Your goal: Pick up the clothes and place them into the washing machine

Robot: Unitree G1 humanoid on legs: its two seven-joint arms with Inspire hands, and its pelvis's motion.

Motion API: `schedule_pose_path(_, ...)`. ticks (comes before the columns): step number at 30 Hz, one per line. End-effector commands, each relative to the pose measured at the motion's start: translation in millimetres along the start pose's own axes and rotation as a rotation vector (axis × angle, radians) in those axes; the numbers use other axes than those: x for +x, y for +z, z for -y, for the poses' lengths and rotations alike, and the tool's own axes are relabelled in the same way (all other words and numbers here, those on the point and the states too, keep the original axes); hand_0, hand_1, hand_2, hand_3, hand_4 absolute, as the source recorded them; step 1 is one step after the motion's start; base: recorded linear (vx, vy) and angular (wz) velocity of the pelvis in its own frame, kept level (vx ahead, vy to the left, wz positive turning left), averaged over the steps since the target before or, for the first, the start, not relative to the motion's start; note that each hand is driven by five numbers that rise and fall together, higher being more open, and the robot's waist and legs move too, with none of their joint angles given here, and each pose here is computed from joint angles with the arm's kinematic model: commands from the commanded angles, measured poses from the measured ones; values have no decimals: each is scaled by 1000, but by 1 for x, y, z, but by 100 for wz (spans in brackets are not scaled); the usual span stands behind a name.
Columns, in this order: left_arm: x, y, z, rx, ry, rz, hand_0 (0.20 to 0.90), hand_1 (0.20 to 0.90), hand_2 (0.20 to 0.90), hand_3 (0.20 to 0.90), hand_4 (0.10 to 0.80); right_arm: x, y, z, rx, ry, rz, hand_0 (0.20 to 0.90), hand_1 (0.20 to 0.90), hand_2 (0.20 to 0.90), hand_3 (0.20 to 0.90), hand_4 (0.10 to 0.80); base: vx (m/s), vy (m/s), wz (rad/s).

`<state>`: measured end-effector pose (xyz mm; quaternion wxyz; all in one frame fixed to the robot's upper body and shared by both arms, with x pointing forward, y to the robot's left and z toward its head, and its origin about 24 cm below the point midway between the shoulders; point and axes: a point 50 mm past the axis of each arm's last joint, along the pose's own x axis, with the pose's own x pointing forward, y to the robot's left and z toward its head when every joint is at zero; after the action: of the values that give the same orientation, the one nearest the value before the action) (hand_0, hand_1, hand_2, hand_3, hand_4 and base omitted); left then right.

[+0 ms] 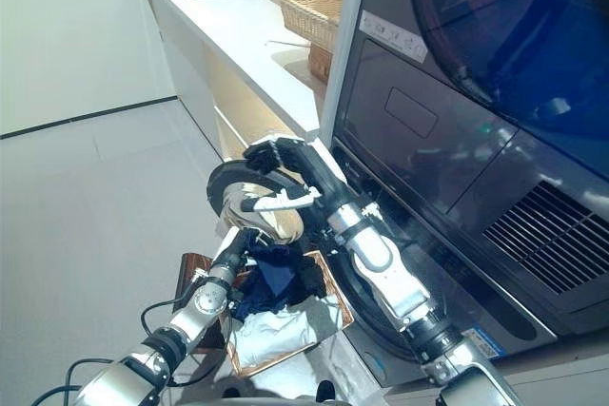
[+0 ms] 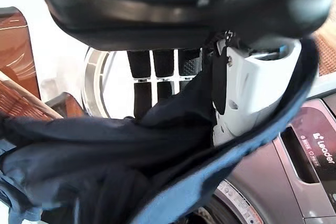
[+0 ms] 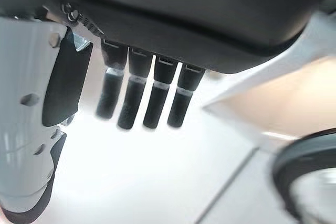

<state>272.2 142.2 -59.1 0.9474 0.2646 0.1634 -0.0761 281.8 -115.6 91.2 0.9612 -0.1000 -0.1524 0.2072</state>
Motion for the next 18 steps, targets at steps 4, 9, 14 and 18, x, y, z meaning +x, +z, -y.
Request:
schedule_pose_path(4,25,63,-17,-17,59,228,200,200,200,200,300,-10,-2,48,-75,-321,24,900,900,900,900,800,0,0,0)
schedule_pose_path(9,25,67,-37,3,105,260,200,200,200,200,300,-33,-31,62,-182,-411,-132,900,900,900,900,800,0,0,0)
schedule_pose_path(14,21,90,-69,31,143,376,200,200,200,200,300,-53,-61,63,-351,-315,-321,900,900,900,900,800,2,-1,1)
schedule_pose_path(18,15,112,-94,46,170,474,200,200,200,200,300,-62,-78,58,-327,-227,-425,900,900,900,900,800,8,-4,5)
